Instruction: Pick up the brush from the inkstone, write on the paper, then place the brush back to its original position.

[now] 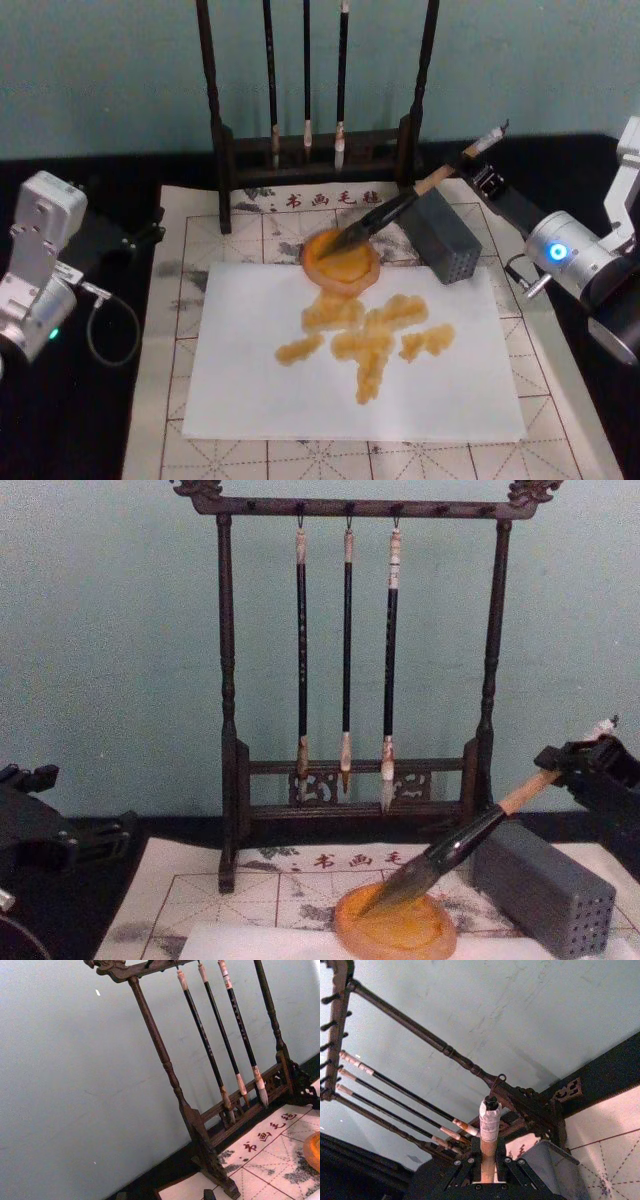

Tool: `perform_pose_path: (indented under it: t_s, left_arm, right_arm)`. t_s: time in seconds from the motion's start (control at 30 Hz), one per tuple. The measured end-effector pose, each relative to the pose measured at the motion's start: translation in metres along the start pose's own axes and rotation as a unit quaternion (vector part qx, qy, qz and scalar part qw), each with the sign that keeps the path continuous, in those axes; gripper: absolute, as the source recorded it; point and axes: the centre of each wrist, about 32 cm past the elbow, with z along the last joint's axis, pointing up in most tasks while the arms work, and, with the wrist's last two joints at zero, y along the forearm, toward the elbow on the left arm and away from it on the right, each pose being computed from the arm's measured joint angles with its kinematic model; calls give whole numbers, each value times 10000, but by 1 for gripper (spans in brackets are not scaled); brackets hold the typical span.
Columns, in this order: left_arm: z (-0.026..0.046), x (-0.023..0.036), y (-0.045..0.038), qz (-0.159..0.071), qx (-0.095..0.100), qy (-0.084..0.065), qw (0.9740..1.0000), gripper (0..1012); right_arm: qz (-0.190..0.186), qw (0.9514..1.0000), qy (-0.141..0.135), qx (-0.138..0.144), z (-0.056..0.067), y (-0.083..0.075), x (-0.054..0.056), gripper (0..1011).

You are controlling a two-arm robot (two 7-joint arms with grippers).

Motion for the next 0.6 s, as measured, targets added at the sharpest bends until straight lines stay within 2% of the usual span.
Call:
perform_pose_path:
  t_s: [0.3,0.6]
  left_arm:
    - [0,0,0,0,0,0,10000,1001]
    - [0,0,0,0,0,0,10000,1001]
  right_arm:
    - [10,9997,-259,31,-77,-59,12,179]
    - [-59,9994,-281,166,-59,-90,46,179]
